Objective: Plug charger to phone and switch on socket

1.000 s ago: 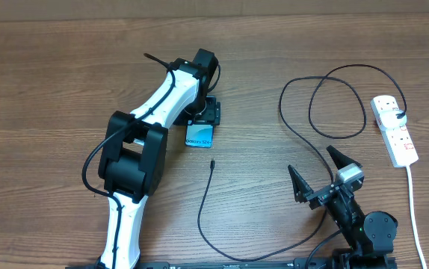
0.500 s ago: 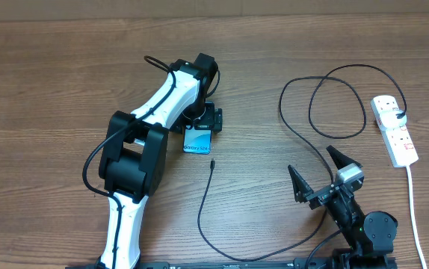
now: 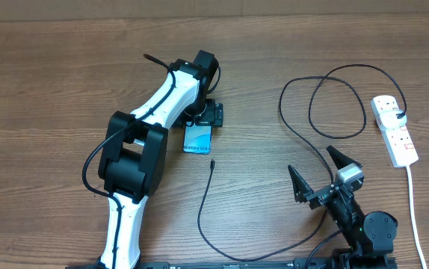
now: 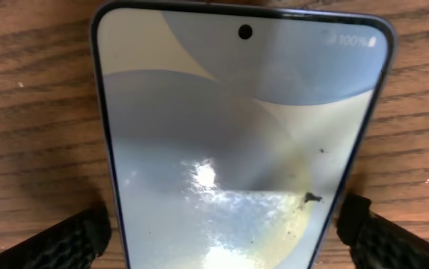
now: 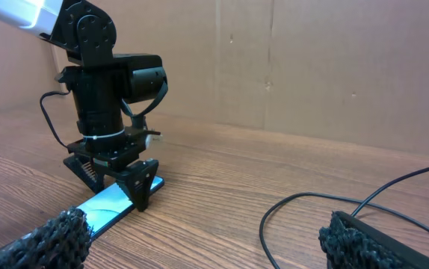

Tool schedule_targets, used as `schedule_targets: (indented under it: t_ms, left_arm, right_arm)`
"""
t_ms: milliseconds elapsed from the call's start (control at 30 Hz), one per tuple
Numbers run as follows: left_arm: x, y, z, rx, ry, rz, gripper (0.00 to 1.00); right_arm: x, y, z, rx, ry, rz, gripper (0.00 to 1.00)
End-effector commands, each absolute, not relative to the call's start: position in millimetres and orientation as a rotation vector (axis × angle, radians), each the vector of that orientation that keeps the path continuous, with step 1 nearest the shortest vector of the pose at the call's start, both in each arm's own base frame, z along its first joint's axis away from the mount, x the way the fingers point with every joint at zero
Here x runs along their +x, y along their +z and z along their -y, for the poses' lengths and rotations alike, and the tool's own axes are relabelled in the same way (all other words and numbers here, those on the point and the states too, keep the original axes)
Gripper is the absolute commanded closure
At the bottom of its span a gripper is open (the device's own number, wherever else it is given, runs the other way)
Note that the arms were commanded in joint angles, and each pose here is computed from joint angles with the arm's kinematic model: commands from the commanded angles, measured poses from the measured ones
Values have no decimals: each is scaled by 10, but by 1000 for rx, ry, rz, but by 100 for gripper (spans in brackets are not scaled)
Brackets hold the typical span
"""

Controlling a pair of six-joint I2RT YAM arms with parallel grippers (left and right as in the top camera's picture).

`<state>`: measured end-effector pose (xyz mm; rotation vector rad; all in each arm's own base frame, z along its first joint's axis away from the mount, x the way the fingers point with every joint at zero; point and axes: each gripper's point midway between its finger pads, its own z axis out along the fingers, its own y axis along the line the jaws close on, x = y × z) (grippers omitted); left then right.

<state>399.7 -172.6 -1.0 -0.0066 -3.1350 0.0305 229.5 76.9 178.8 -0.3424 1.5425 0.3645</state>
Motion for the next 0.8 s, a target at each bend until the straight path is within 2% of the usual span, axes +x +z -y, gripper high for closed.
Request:
schedule_targets:
  t_ms: [0,67,133,233,300,533,767]
  left_arm:
    - [3817,-376,1743,-1,52,3041,11]
    - [3816,-376,1743,0,52,3041,21]
    - [3817,-376,1743,0,52,3041,24]
    - [3815,-376,1742,0,52,3040,14]
    - [3801,-375,1737,1,49,3035,13]
    - [3789,-370,1752,1,62,3028,33]
    - [3838,-280,1806,1,147,3018,39]
  right_arm:
    - [2289,1767,-783,-344,373,-1540,0]
    - [2289,1767,-783,-344,373,-1540,0]
    - [2289,1767,-782,-343,373,-1540,0]
    - [2289,1767,-783,-344,373,-1540,0]
    - [2289,1767,-783,-344,373,-1540,0]
    - [2289,1768,-783,-344,373,-1540,0]
    - [2289,1767,-783,-344,373,-1540,0]
